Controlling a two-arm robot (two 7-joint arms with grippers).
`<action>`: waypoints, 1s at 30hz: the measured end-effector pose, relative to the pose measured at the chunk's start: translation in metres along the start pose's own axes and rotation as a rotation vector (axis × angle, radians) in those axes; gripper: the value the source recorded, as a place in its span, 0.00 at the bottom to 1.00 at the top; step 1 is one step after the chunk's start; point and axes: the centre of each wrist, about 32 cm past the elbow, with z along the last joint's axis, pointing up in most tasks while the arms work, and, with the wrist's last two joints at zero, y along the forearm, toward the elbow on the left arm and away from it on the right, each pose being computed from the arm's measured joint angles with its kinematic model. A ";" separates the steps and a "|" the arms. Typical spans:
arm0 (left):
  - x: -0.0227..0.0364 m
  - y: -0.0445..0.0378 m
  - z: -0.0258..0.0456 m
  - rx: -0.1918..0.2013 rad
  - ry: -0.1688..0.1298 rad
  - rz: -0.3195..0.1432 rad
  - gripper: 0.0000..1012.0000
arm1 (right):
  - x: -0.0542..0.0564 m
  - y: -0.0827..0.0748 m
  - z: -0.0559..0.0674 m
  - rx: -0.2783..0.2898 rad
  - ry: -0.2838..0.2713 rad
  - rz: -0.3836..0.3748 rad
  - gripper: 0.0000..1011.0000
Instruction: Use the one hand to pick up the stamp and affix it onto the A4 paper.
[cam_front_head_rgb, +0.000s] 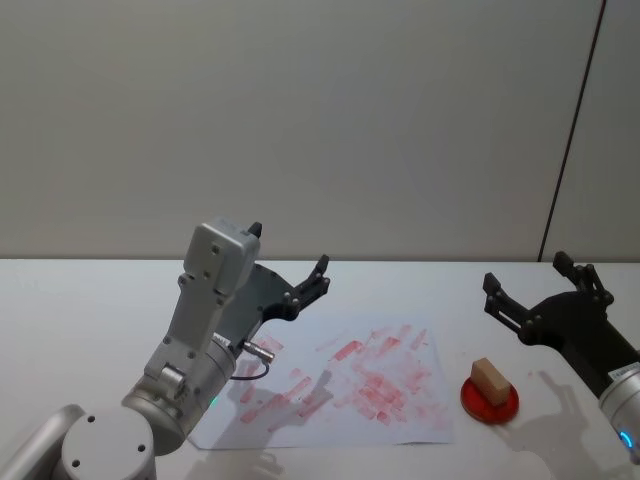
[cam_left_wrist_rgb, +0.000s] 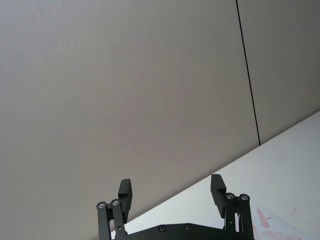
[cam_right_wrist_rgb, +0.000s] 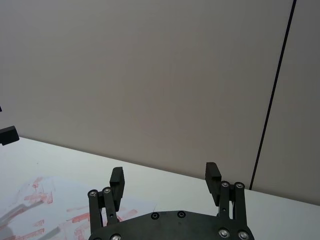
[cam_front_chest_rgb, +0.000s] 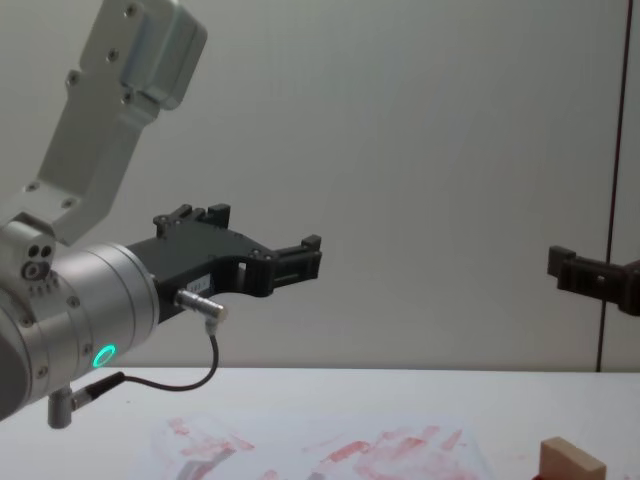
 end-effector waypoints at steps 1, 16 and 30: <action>0.0000 0.0000 0.0000 0.000 0.000 0.000 0.99 | 0.000 0.000 0.000 0.000 0.000 0.000 0.99; 0.0000 0.0000 0.0000 0.000 0.000 0.000 0.99 | 0.000 0.000 0.000 0.000 0.000 0.000 0.99; 0.0000 0.0000 0.0000 0.000 0.000 0.000 0.99 | 0.000 0.000 -0.003 -0.019 -0.003 0.011 0.99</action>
